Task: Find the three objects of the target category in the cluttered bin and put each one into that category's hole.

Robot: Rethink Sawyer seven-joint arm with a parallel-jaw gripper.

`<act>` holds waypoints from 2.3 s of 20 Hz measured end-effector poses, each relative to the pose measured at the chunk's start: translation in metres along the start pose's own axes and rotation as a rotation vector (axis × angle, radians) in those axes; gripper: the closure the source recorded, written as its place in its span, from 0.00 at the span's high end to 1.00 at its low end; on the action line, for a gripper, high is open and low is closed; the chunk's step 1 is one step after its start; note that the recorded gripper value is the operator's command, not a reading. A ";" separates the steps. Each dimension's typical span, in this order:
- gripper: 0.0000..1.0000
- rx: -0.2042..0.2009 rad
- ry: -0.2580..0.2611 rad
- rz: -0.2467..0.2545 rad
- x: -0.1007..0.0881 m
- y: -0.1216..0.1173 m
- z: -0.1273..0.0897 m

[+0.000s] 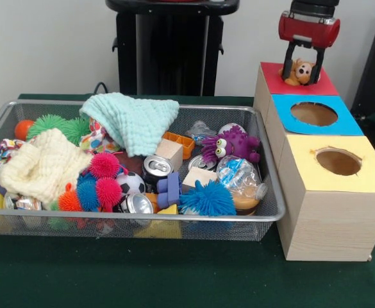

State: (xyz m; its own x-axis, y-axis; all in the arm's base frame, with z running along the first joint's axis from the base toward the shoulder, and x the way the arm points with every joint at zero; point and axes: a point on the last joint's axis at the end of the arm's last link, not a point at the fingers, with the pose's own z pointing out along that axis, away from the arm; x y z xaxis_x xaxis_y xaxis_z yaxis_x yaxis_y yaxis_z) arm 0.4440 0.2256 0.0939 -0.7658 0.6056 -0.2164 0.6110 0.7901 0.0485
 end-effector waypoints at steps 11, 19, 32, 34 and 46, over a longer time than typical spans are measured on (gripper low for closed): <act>1.00 0.004 0.003 0.019 -0.012 -0.006 0.003; 1.00 -0.003 0.023 0.009 -0.018 -0.011 0.008; 1.00 -0.032 0.044 0.013 -0.017 -0.014 0.007; 1.00 -0.034 0.050 0.013 -0.015 -0.014 0.006; 1.00 -0.048 0.092 -0.012 0.007 -0.010 0.001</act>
State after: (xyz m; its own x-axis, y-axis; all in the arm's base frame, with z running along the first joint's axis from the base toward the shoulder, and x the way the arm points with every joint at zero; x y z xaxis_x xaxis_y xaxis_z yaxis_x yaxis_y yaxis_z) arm 0.4327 0.2218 0.0909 -0.7894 0.6007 -0.1267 0.5933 0.7995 0.0941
